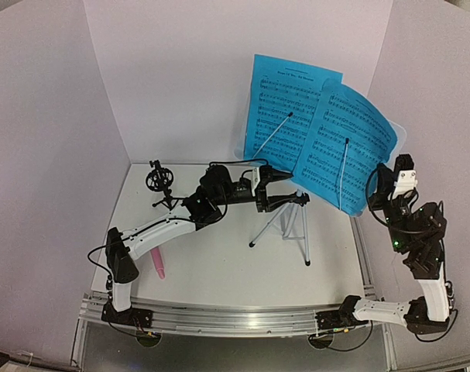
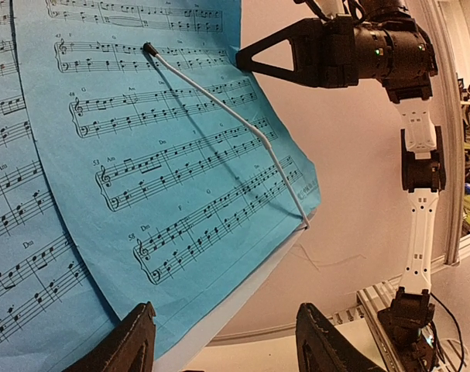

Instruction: Set up the instrument practice props

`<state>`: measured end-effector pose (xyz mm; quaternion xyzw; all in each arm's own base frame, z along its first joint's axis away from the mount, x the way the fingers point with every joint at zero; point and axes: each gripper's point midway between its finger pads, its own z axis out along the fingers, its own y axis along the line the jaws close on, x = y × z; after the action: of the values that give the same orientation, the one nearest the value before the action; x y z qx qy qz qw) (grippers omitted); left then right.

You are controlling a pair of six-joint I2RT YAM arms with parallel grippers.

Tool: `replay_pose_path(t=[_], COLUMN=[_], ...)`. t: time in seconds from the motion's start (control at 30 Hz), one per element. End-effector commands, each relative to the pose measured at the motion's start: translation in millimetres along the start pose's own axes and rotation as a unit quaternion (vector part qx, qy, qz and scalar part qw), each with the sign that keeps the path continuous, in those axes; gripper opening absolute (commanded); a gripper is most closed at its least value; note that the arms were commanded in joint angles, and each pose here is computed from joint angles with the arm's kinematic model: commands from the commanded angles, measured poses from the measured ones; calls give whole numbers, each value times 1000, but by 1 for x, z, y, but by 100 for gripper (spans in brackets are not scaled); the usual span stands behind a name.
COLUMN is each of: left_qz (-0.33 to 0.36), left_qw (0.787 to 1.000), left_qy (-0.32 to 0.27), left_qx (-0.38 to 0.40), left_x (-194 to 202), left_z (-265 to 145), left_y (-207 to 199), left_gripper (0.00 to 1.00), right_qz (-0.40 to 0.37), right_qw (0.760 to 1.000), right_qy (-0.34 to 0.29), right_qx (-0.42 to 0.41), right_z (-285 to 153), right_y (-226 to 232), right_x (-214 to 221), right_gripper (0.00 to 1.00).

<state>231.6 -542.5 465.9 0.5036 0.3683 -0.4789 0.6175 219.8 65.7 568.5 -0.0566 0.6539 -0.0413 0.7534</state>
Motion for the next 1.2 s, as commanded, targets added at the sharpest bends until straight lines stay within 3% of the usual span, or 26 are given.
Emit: replay_pose_path(t=[0.0, 0.13, 0.6, 0.73, 1.0, 1.17], left_qz=[19, 20, 36, 33, 14, -18], left_qw=[1000, 1000, 998, 998, 998, 989], left_qy=[-14, -20, 4, 18, 53, 80], left_qx=[-17, -14, 48, 45, -43, -126], left_x=[-16, -23, -63, -80, -102, -99], left_z=[-4, -7, -45, -61, -104, -137], left_y=[9, 6, -33, -38, 0, 45], left_gripper=[62, 62, 65, 67, 70, 65], right_qz=[11, 23, 66, 81, 97, 117], right_qw=[1000, 999, 997, 995, 993, 992], right_qy=[0, -5, -5, -11, -9, -3], right_qx=[20, 26, 47, 56, 62, 49], right_z=[-3, -8, -8, -5, 7, 7], right_y=[-11, -19, -28, -31, -22, -15], right_x=[-3, -6, -10, -23, -32, -24], right_gripper=[10, 26, 47, 66, 73, 74])
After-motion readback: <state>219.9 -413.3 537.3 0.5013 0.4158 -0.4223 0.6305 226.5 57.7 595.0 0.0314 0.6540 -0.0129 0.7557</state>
